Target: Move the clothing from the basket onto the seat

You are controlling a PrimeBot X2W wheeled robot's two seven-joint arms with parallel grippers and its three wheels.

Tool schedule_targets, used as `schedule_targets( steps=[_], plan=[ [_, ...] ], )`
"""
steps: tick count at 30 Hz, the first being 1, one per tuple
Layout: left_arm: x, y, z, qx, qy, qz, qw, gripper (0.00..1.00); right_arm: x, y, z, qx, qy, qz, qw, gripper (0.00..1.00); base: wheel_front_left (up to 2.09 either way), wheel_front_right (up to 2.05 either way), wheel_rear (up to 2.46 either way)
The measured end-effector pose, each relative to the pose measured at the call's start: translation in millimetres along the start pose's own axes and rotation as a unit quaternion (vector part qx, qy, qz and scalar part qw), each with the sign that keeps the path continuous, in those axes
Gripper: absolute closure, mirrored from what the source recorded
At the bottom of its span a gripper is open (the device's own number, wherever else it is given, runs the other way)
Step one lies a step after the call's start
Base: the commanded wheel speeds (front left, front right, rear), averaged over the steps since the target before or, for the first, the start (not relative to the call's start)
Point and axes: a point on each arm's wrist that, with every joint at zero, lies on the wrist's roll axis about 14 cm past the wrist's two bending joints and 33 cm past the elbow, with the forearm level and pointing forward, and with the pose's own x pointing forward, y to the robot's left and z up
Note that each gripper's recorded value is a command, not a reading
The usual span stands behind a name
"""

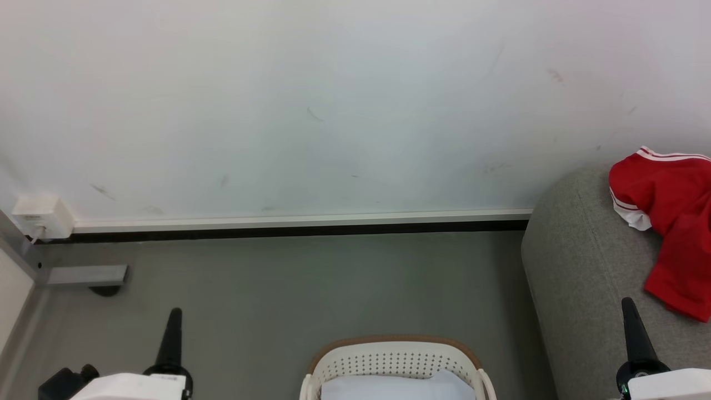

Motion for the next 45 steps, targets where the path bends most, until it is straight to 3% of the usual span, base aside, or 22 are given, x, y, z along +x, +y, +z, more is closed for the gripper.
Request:
schedule_targets(
  steps=[45],
  plan=[
    [1,-16,10,-0.185,0.013,-0.032,0.982,1.0,7,6,6,0.184,0.0,0.008,0.983,1.0,0.0,0.0,0.0]
  ],
)
